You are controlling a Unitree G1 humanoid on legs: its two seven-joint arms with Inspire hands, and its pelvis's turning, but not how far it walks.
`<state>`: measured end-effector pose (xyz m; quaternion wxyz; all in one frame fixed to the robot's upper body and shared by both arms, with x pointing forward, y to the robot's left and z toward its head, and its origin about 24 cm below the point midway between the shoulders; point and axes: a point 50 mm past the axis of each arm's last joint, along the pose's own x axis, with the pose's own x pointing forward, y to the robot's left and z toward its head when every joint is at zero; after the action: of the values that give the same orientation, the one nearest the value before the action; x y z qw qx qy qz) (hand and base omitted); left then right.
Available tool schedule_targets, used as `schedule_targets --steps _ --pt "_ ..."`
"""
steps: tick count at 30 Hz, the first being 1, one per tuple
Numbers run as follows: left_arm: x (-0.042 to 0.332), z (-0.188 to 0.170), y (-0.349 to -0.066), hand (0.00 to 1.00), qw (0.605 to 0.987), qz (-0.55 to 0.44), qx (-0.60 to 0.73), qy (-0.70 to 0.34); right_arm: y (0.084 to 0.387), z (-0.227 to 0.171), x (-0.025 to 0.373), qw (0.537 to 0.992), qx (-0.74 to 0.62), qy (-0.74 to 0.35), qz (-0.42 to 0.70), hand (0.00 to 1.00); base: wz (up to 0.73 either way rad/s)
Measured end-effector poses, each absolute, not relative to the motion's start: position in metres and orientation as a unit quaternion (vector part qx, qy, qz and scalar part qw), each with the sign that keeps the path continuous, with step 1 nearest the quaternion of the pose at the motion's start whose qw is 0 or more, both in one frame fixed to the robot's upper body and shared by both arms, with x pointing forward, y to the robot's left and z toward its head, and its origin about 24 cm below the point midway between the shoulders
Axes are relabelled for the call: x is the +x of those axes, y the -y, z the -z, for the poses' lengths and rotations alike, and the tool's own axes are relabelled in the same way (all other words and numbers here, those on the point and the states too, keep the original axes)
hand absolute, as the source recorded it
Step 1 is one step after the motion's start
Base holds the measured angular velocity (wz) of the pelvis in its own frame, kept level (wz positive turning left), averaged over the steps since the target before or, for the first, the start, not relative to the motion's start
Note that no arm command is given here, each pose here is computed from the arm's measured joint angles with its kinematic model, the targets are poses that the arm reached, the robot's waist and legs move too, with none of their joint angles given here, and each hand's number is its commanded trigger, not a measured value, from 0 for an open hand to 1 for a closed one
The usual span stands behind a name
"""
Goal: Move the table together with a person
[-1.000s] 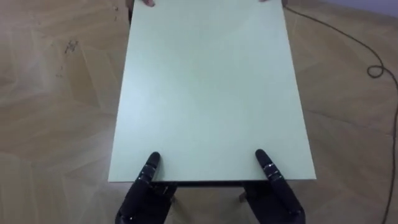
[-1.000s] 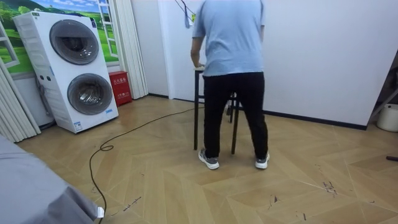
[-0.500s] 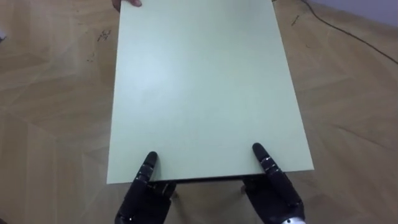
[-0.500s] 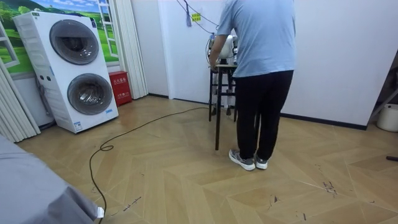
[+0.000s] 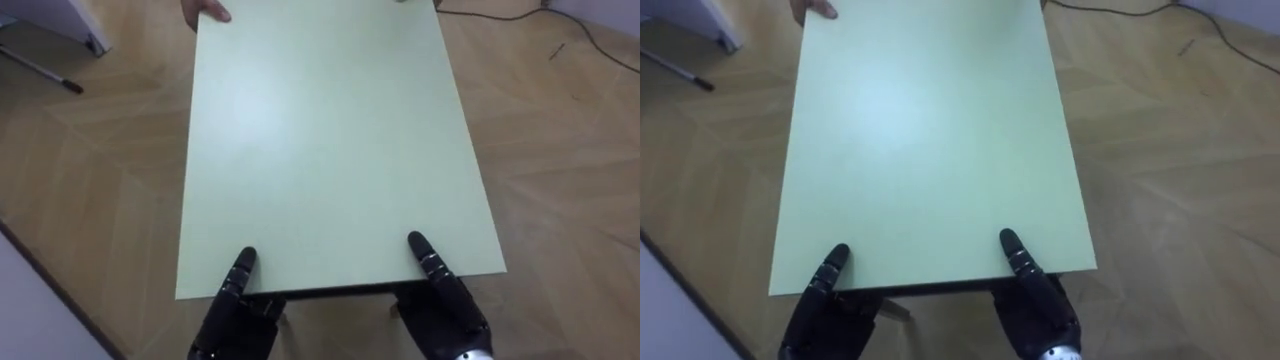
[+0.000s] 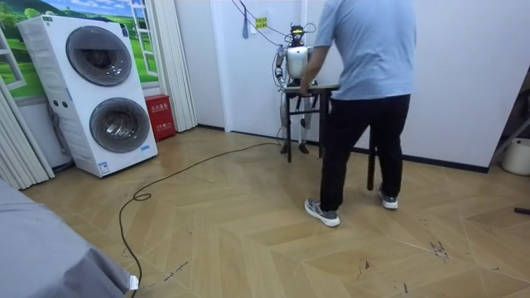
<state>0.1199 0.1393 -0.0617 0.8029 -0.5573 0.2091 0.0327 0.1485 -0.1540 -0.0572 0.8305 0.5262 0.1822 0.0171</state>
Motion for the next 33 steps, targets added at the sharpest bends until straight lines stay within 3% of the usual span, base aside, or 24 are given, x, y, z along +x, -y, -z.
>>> schedule_targets --steps 12,29,33 --pt "0.122 0.059 -0.141 1.0 0.815 -0.014 -0.539 -0.212 0.155 0.063 0.135 0.816 0.546 -0.188 0.01 1.0 0.71" --pt "0.12 0.06 -0.139 1.0 0.807 -0.03 -0.548 -0.217 0.151 0.061 0.141 0.818 0.543 -0.189 0.007 1.0 0.3" --pt "0.132 0.055 -0.135 1.0 0.813 -0.014 -0.543 -0.21 0.156 0.06 0.142 0.821 0.544 -0.172 0.015 1.0 1.02"
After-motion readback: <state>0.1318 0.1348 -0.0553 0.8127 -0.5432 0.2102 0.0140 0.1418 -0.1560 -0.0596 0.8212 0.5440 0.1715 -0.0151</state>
